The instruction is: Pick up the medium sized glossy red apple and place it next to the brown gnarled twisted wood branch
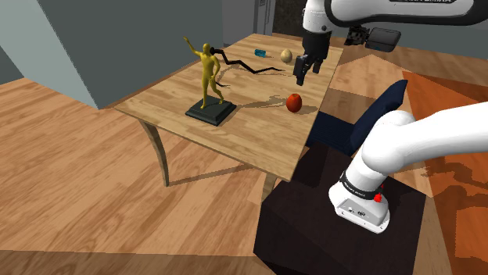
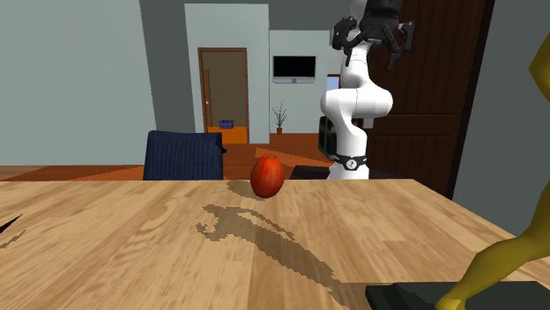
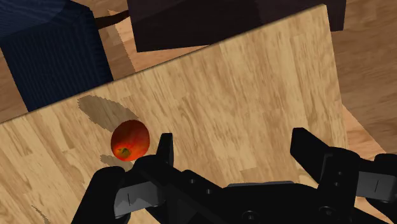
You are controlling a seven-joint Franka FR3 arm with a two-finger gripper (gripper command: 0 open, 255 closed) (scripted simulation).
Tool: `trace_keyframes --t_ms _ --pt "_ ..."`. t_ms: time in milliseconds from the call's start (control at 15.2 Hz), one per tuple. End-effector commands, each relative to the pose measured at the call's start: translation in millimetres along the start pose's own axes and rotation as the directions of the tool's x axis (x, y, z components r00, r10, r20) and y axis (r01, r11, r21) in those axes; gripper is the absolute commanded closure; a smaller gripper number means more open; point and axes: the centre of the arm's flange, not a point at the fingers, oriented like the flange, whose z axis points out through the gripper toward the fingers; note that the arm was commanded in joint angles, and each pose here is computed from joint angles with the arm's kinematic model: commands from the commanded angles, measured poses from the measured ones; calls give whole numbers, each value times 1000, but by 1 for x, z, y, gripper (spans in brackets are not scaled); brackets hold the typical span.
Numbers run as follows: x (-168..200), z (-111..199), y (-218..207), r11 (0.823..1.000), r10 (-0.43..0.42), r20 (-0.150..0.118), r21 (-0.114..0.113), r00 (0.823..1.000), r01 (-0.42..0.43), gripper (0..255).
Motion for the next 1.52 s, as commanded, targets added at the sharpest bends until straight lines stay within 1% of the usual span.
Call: trace_keyframes --t_ms 0,330,528,726,1056,1254,1452 --pt "0 0 0 1000 0 0 0 1000 0 0" --pt "21 42 54 994 -103 1 48 995 103 0" --pt "36 69 84 984 -164 -1 77 986 164 0" --pt "53 97 113 969 -224 -4 105 974 224 0" --pt "84 144 156 935 -323 -14 152 946 321 0" --pt "105 174 180 908 -380 -22 179 925 378 0" --pt "127 204 201 878 -436 -32 205 899 433 0"
